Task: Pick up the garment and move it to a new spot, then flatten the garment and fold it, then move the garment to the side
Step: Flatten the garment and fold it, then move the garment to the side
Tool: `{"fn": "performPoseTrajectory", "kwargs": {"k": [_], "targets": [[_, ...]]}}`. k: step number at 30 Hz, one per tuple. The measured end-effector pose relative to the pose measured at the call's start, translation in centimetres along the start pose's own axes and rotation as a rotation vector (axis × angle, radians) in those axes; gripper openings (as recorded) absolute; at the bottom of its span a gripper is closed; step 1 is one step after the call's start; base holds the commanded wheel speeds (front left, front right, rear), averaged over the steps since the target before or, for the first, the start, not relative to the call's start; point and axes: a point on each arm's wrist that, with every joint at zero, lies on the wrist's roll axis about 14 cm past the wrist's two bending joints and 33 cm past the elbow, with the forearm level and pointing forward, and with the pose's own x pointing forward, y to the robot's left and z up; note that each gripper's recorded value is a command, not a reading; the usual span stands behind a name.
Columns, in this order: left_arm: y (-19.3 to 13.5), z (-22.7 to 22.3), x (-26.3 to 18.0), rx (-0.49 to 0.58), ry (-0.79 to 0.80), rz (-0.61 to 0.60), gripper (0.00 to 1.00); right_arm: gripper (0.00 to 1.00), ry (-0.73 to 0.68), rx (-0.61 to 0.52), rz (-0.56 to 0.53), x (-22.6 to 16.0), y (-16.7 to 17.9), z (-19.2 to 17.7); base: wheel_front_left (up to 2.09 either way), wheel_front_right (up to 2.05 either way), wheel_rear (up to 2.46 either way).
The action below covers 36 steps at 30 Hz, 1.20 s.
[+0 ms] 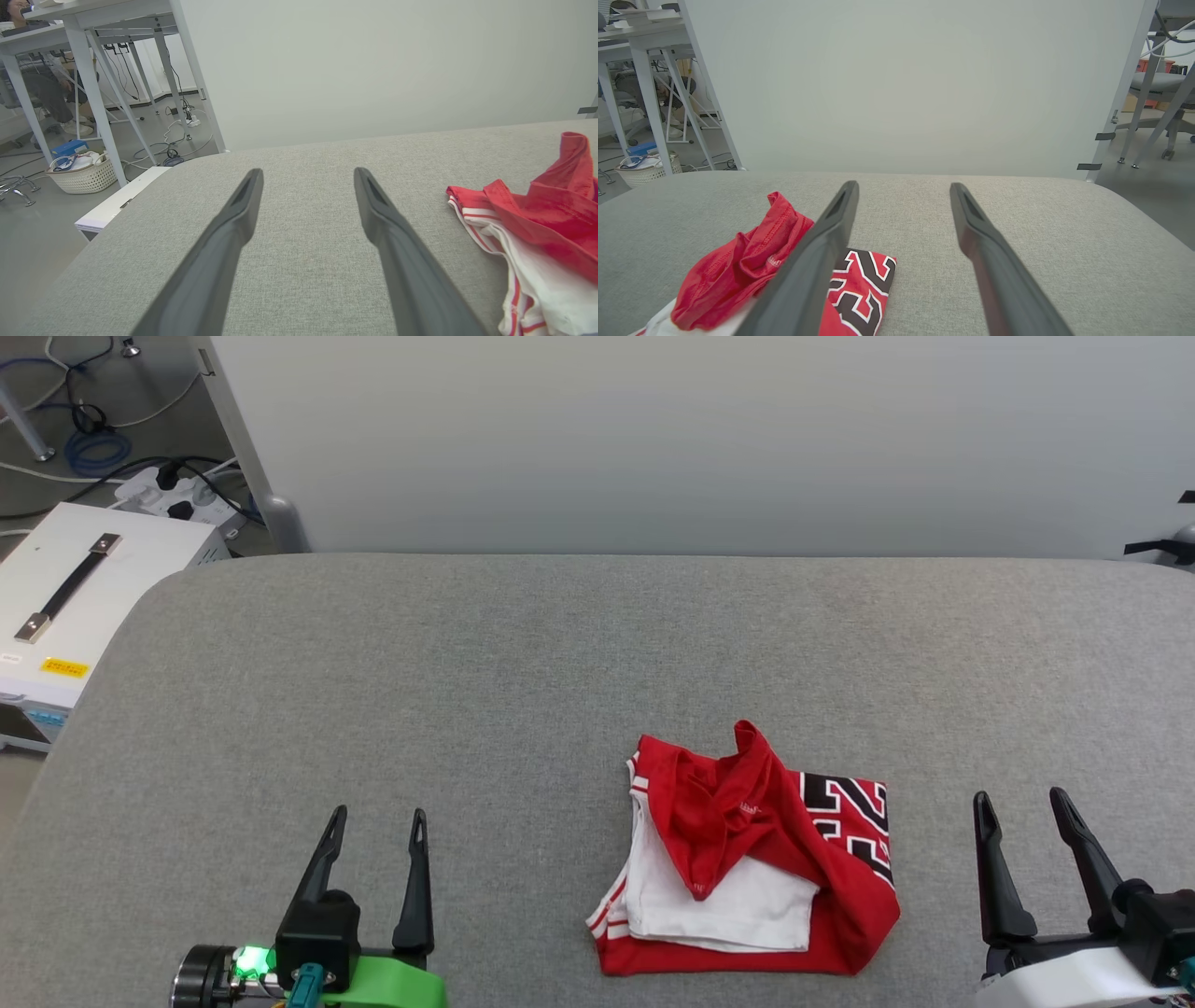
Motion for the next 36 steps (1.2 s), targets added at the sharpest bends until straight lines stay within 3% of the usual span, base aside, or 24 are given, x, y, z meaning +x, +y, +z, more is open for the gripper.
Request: {"fn": "performPoseTrajectory", "kwargs": {"k": [12,21,25,29,36], "targets": [[0.3,-0.2,-0.3,0.002,0.006,0.009,1.0,1.0,-0.002,-0.011,0.002,0.2,0.0,0.1,0.0,0.0,0.0],[0.3,-0.7,-0.1,0.002,0.024,0.01,1.0,1.0,-0.192,-0.067,0.036,5.3,-1.9,6.6,0.0,0.0,0.0],[0.3,-1.0,0.1,0.001,0.032,0.011,1.0,1.0,-0.167,-0.063,0.093,8.2,-1.6,8.2,0.0,0.0,0.0],[0.5,-1.3,0.3,0.001,0.042,0.016,1.0,1.0,0.029,-0.037,0.173,10.5,-0.6,6.5,0.0,0.0,0.0],[0.7,-1.9,0.5,0.0,0.06,0.027,1.0,1.0,0.596,0.001,0.296,9.2,0.4,-2.0,0.0,0.0,0.0]]}}
